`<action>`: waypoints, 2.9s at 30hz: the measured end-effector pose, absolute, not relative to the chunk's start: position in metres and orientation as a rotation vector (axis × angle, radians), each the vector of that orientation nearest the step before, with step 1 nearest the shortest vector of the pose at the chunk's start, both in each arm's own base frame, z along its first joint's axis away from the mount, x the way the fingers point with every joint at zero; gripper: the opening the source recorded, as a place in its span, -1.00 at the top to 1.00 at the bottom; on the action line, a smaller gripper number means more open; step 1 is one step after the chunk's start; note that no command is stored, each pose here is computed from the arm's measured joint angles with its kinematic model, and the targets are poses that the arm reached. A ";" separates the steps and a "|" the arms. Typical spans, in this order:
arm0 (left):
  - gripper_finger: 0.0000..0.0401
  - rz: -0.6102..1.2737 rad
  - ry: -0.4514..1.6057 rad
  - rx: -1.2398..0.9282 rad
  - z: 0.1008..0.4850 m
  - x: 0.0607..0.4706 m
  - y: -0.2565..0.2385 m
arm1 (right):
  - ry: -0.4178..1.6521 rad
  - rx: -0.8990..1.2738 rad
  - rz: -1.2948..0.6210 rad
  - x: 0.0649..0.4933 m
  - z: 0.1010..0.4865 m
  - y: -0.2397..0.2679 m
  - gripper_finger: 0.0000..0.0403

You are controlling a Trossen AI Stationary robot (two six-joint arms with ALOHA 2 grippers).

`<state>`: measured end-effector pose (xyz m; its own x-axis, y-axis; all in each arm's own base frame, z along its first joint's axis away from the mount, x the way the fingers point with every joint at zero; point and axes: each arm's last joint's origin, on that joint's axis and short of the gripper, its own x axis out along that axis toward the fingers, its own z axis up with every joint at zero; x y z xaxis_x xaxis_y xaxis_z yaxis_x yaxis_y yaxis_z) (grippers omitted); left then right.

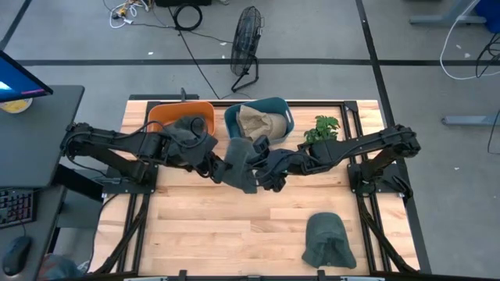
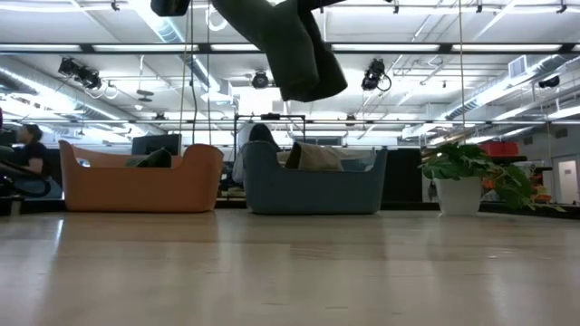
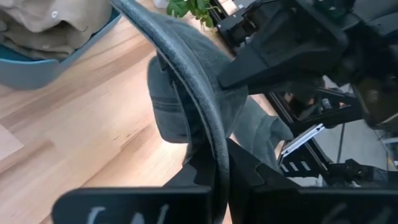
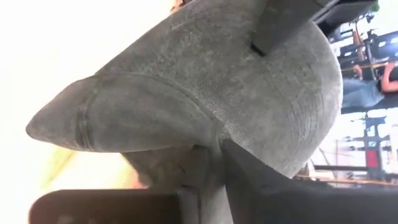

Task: Pick & Place hat
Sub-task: Put the top gray cap into the orange bin

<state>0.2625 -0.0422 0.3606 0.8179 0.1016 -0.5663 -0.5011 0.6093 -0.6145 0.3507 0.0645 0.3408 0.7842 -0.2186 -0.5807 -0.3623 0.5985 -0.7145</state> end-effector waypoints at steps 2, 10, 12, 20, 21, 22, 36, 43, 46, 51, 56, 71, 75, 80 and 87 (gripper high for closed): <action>0.92 0.373 0.519 -0.850 0.360 0.262 -0.042 | 0.693 -0.915 0.075 0.351 0.341 0.064 0.68; 0.94 0.449 0.488 -0.850 0.360 0.258 -0.039 | 0.782 -0.843 -0.012 0.345 0.336 0.062 0.22; 0.94 0.501 0.482 -0.852 0.363 0.248 -0.036 | 0.817 -0.837 -0.041 0.343 0.334 0.060 0.12; 0.94 0.744 0.422 -0.858 0.379 0.182 -0.014 | 0.880 -0.842 -0.087 0.338 0.331 0.058 -0.02; 0.94 0.773 0.412 -0.856 0.381 0.174 -0.011 | 0.880 -0.844 -0.086 0.338 0.331 0.058 -0.01; 0.94 0.803 0.413 -0.848 0.381 0.167 -0.008 | 0.879 -0.846 -0.085 0.338 0.331 0.058 -0.01; 0.94 1.180 0.442 -0.792 0.376 0.111 0.025 | 0.856 -0.785 -0.058 0.343 0.332 0.045 0.07; 0.94 1.204 0.479 -0.794 0.346 0.127 0.036 | 0.806 -0.755 -0.066 0.348 0.336 0.040 0.07; 0.94 1.230 0.472 -0.805 0.331 0.129 0.042 | 0.799 -0.752 -0.069 0.348 0.336 0.040 0.07; 0.94 1.158 0.392 -0.872 0.307 0.137 0.054 | 0.795 -0.748 -0.060 0.348 0.336 0.040 0.07; 0.94 1.129 0.355 -0.934 0.272 0.143 0.068 | 0.787 -0.743 -0.055 0.349 0.337 0.040 0.07; 0.57 1.285 0.498 -0.976 0.221 0.125 0.080 | 0.783 -0.670 -0.084 0.349 0.336 0.041 0.07; 0.41 1.280 0.567 -0.959 0.219 0.121 0.080 | 0.784 -0.670 -0.084 0.349 0.336 0.041 0.07; 0.17 1.249 0.689 -1.015 0.217 0.115 0.078 | 0.784 -0.671 -0.085 0.349 0.336 0.041 0.07; 0.02 1.322 0.737 -0.965 0.257 0.106 0.074 | 0.784 -0.671 -0.085 0.349 0.336 0.041 0.07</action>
